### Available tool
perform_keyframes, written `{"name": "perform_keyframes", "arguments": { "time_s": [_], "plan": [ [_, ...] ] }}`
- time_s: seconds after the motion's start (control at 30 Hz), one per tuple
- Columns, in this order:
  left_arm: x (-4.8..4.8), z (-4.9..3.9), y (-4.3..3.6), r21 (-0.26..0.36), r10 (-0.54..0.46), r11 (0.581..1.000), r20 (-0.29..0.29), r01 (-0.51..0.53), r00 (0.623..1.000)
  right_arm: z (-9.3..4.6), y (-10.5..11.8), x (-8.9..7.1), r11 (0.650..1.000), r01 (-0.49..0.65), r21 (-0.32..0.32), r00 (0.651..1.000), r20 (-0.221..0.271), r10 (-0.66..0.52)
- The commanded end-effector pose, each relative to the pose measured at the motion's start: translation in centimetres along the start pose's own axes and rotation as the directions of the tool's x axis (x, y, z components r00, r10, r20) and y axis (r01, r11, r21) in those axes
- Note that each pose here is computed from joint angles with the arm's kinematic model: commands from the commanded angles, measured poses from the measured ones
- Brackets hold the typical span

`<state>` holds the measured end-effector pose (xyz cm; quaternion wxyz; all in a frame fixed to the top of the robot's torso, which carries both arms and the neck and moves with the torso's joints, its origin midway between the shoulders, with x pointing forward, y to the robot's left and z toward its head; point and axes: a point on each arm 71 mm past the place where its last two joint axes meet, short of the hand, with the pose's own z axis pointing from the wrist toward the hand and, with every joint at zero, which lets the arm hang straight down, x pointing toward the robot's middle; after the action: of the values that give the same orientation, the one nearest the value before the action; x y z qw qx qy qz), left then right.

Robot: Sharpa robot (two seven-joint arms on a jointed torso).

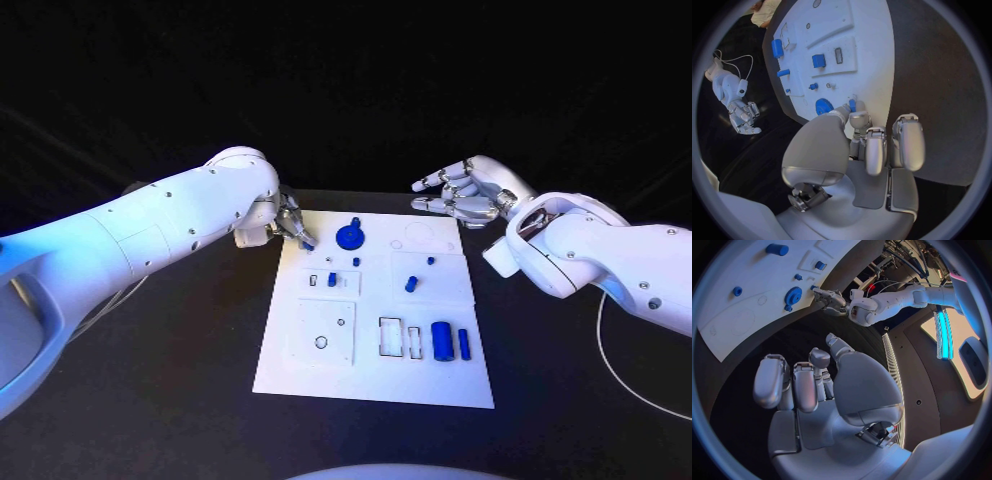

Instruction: Assemble the parts on the task board

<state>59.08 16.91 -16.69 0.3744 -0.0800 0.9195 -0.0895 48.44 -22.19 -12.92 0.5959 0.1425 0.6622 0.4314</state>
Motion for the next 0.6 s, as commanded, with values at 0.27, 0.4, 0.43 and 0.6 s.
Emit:
{"name": "perform_keyframes", "arguments": {
  "time_s": [0.27,0.4,0.43,0.6],
  "plan": [
    [0.42,-1.03,0.48,0.093,-0.073,0.993,0.037,0.069,0.997,-0.1,-0.1,0.1,1.0,0.0,0.007,1.0,-0.018,0.0],
    [0.66,-1.9,0.63,0.137,-0.089,0.987,0.067,0.079,0.994,-0.1,-0.2,0.1,1.0,0.0,0.011,1.0,-0.019,0.0],
    [0.79,-2.15,0.68,0.151,-0.091,0.985,0.078,0.079,0.993,-0.1,-0.2,0.1,1.0,0.0,0.011,1.0,-0.019,0.0],
    [2.22,-3.11,1.2,0.214,-0.101,0.974,0.105,0.077,0.989,-0.1,-0.4,0.0,1.0,0.001,0.017,1.0,-0.02,0.0]
  ]
}}
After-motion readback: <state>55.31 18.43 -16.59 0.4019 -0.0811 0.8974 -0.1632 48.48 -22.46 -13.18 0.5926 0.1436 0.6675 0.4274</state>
